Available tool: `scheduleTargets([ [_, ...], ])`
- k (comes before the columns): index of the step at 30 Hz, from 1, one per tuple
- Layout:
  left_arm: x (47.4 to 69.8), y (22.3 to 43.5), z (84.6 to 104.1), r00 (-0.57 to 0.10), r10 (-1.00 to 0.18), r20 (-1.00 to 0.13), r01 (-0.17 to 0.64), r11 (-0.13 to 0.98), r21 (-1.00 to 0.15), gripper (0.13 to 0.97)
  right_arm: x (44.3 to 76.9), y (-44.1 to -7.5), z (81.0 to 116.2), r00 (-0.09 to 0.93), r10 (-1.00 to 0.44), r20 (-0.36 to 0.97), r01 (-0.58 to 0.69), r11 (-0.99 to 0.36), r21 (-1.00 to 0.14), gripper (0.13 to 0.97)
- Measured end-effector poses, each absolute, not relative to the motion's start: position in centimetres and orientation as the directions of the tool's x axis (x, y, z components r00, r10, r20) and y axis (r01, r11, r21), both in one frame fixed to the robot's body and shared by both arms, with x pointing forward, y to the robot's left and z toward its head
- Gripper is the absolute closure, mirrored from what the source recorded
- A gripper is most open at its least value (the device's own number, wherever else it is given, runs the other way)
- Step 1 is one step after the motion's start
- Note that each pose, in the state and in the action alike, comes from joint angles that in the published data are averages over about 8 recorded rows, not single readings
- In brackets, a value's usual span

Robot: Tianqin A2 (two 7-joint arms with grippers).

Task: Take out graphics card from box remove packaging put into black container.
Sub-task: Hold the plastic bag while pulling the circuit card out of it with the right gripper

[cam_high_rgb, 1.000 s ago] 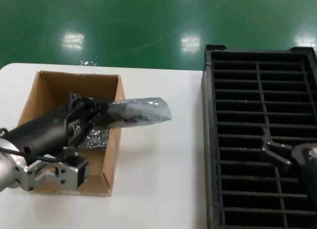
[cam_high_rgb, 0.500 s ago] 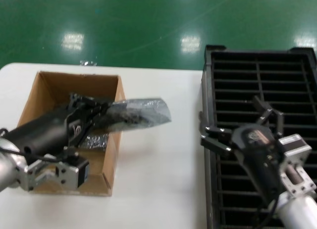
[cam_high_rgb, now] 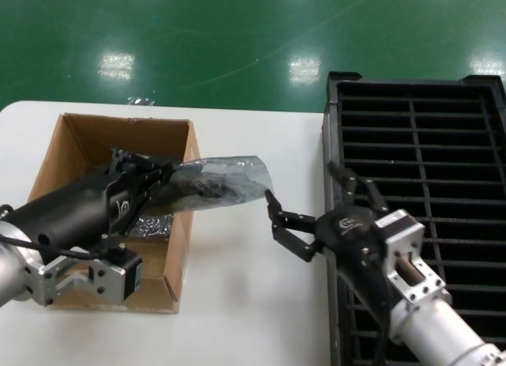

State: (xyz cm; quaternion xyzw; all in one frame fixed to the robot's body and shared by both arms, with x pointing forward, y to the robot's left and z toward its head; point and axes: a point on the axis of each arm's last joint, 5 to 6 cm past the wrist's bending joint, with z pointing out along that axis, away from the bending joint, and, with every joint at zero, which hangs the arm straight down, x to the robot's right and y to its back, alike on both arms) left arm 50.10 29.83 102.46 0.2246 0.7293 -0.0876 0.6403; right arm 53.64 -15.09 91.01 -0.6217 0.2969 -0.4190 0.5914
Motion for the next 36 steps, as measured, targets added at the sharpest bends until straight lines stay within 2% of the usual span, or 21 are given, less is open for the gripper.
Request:
scheduleTargets([
  [8,50.1,29.8,102.5,-0.079,0.215,-0.973,0.44,0.884,0.16,0.958,55.2,-14.3,91.2,0.486,-0.847,0.215,0.132,-0.172,-0.976,0.527],
  [9,50.1,29.8,102.5,-0.079,0.215,-0.973,0.44,0.884,0.16,0.958,55.3,-14.3,91.2,0.485,-0.846,0.219,0.133,-0.176,-0.975,0.527],
  [17,50.1,29.8,102.5,-0.079,0.215,-0.973,0.44,0.884,0.16,0.958,55.7,-13.9,91.6,0.489,-0.838,0.242,0.139,-0.199,-0.97,0.735],
  [21,50.1,29.8,102.5,-0.079,0.215,-0.973,0.44,0.884,0.16,0.958,55.5,-13.6,91.7,0.503,-0.825,0.258,0.145,-0.214,-0.966,0.735],
  [29,50.1,29.8,102.5,-0.079,0.215,-0.973,0.44,0.884,0.16,0.958,54.9,-13.0,91.9,0.539,-0.791,0.29,0.168,-0.237,-0.957,0.876],
  [36,50.1,29.8,102.5,-0.079,0.215,-0.973,0.44,0.884,0.16,0.958,54.8,-12.6,92.1,0.563,-0.764,0.315,0.187,-0.253,-0.949,0.933],
])
